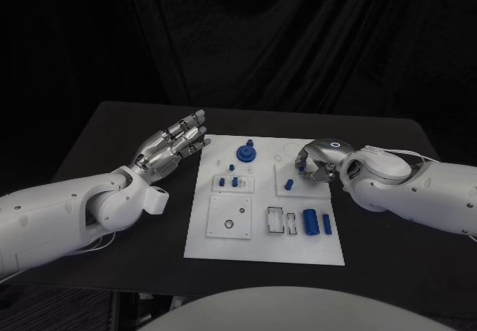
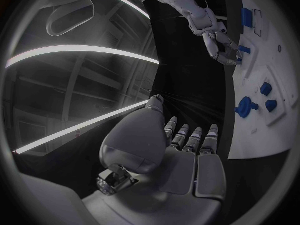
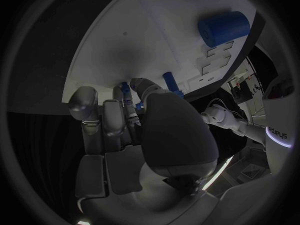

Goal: Assemble the parts on the task board

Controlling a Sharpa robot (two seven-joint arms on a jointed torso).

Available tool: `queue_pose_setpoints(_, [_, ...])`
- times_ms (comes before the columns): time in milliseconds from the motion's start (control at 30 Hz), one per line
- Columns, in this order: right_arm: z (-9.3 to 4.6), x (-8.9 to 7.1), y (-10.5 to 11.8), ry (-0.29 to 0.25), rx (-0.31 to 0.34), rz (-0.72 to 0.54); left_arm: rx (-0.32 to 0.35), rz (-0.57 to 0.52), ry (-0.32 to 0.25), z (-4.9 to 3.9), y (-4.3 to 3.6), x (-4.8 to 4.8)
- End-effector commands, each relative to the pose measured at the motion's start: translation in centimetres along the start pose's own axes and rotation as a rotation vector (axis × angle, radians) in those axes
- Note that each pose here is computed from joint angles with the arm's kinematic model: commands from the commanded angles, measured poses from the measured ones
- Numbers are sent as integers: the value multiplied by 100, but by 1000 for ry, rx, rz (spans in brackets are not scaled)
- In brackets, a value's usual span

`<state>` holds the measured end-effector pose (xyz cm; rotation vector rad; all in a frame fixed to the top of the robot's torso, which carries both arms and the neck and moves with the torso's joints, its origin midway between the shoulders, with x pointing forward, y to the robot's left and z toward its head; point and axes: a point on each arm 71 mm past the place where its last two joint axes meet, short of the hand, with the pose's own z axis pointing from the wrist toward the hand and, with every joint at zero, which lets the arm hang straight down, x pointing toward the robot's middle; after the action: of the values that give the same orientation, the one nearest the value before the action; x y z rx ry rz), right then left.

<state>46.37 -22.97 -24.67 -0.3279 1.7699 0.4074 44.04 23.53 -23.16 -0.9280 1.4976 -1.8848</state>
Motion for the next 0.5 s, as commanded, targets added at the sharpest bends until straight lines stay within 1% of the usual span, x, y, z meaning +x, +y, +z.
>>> queue_pose_setpoints(33, [-2,31,8,-6,-8,-2,35,-17,10,5,-12,20])
queue_pose_setpoints(233, [4,36,12,-9,-11,-2,25,-20,10,-4,10,21])
queue_pose_setpoints(500, [-8,20,-4,-32,-15,2,13,-26,10,-23,47,22])
